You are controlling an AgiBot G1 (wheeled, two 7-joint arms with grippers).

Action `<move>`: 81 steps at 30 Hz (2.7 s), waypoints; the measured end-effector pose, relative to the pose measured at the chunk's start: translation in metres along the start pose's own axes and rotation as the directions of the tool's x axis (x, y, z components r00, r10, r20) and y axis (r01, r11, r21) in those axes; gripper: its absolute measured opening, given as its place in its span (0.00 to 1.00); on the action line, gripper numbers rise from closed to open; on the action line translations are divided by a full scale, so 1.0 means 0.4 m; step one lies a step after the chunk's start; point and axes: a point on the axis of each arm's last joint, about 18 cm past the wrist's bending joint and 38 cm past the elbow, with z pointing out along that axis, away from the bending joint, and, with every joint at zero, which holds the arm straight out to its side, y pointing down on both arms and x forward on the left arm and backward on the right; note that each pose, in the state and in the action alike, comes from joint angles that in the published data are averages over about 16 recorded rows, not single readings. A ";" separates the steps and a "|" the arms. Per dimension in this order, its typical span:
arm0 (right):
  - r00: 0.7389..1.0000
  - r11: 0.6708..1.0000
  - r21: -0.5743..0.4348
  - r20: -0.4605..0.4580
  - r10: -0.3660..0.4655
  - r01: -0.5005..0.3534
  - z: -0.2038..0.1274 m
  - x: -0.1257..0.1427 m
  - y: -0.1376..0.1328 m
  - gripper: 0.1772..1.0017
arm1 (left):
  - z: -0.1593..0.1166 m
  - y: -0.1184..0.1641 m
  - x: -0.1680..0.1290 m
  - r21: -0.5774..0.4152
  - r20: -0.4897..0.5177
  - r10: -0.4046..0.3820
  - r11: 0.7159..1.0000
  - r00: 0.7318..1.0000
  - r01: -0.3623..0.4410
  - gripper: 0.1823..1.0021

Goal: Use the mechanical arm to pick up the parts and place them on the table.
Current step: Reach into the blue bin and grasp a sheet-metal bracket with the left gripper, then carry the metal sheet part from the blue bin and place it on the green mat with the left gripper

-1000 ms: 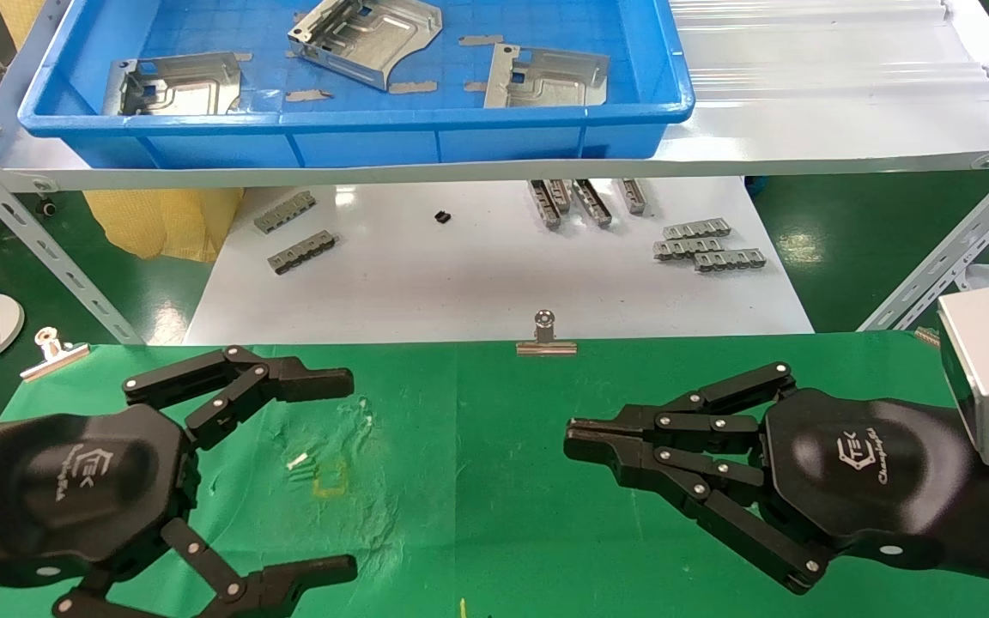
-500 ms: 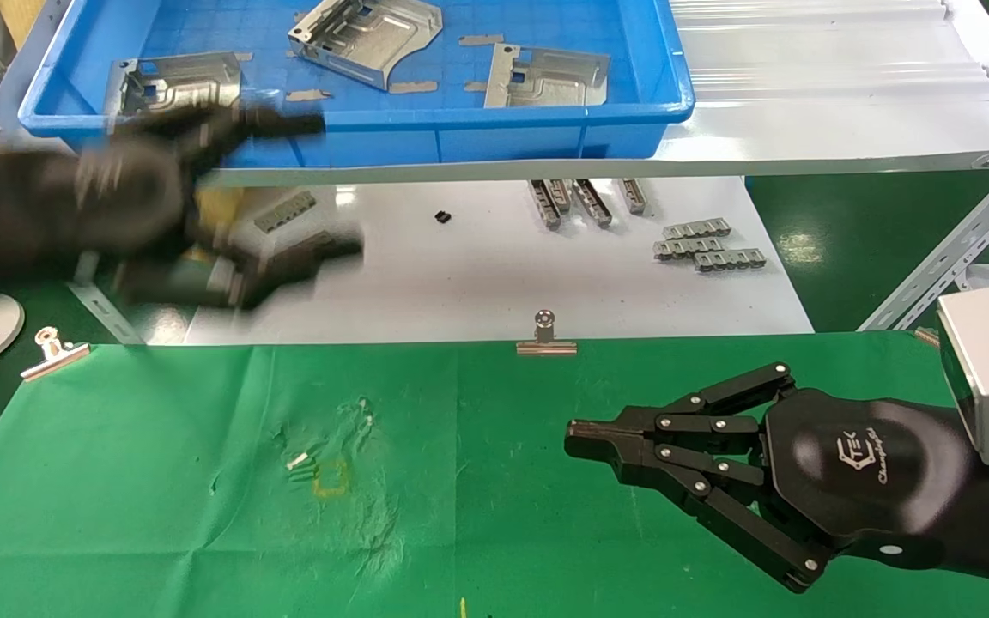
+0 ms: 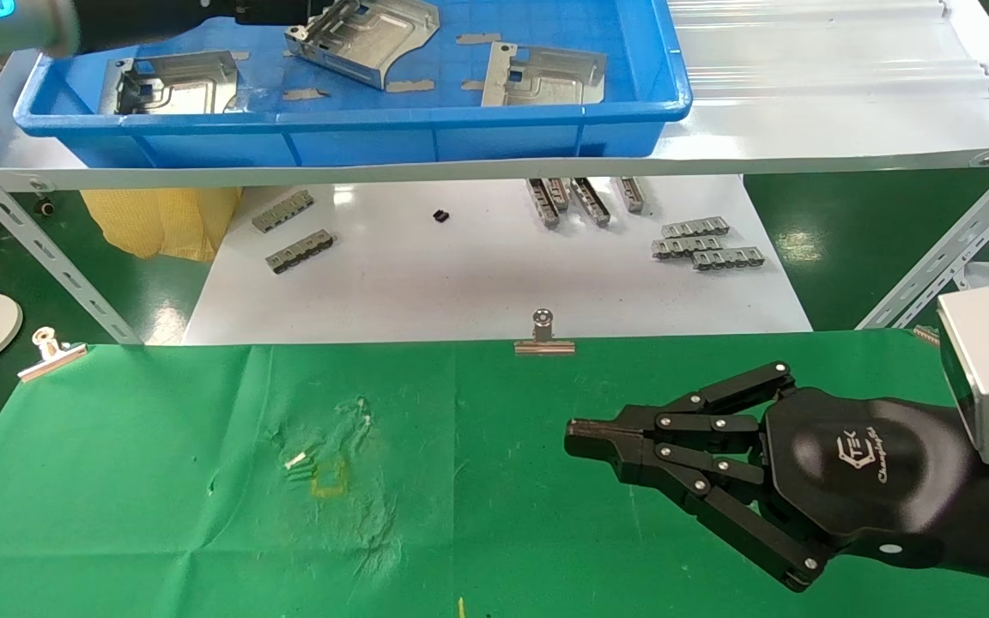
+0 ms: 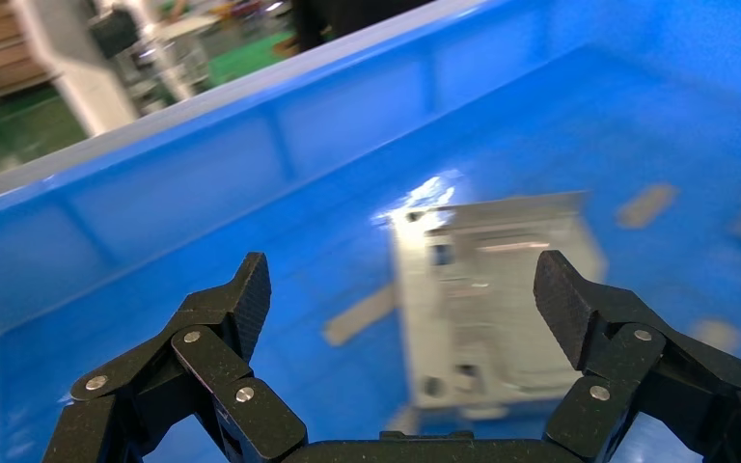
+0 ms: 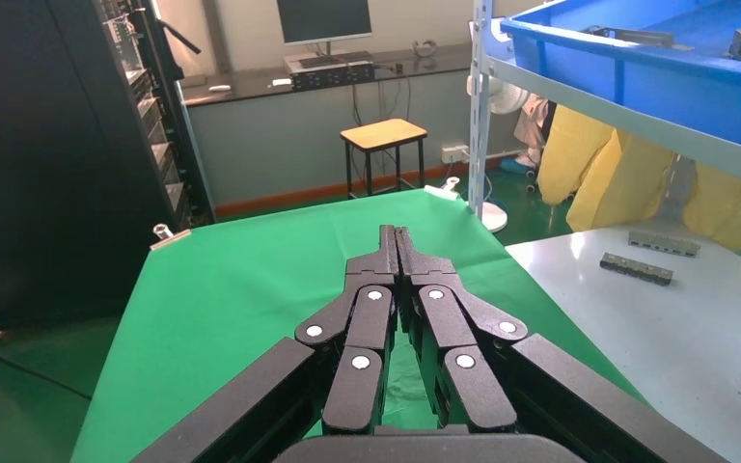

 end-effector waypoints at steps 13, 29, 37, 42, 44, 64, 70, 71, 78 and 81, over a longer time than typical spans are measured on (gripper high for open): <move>1.000 1.000 0.000 0.000 0.000 0.000 0.000 0.000 0.000 0.04 | 0.061 0.025 0.020 -0.115 0.052 -0.019 0.993 0.998 0.025 0.96; 1.000 1.000 0.000 0.000 0.000 0.000 0.000 0.000 0.000 0.30 | 0.069 0.035 0.019 -0.125 0.074 -0.028 0.991 0.997 0.037 0.70; 1.000 1.000 0.000 0.000 0.000 0.000 0.000 0.000 0.000 0.54 | 0.070 0.037 0.008 -0.109 0.105 -0.042 0.993 0.994 0.054 0.47; 1.000 1.000 0.000 0.000 0.000 0.000 0.000 0.000 0.000 0.67 | 0.067 0.027 -0.002 -0.084 0.119 -0.052 0.995 0.992 0.062 0.32; 1.000 1.000 0.000 0.000 0.000 0.000 0.000 0.000 0.000 0.73 | 0.063 0.017 -0.005 -0.069 0.117 -0.054 0.996 0.992 0.063 0.27; 1.000 1.000 0.000 0.000 0.000 0.000 0.000 0.000 0.000 0.99 | -0.128 -0.078 0.083 0.157 -0.324 0.200 0.975 0.925 -0.156 0.12; 1.000 1.000 0.000 0.000 0.000 0.000 0.000 0.000 0.000 1.00 | -0.206 -0.031 0.115 0.203 -0.435 0.344 0.938 0.832 -0.282 0.12; 1.000 1.000 0.000 0.000 0.000 0.000 0.000 0.000 0.000 1.00 | -0.218 -0.021 0.119 0.209 -0.447 0.367 0.930 0.816 -0.304 0.12; 1.000 1.000 0.000 0.000 0.000 0.000 0.000 0.000 0.000 1.00 | -0.270 0.094 0.147 0.201 -0.525 0.488 0.867 0.697 -0.456 0.12; 1.000 1.000 0.000 0.000 0.000 0.000 0.000 0.000 0.000 1.00 | -0.277 0.164 0.165 0.174 -0.567 0.507 0.844 0.649 -0.507 0.12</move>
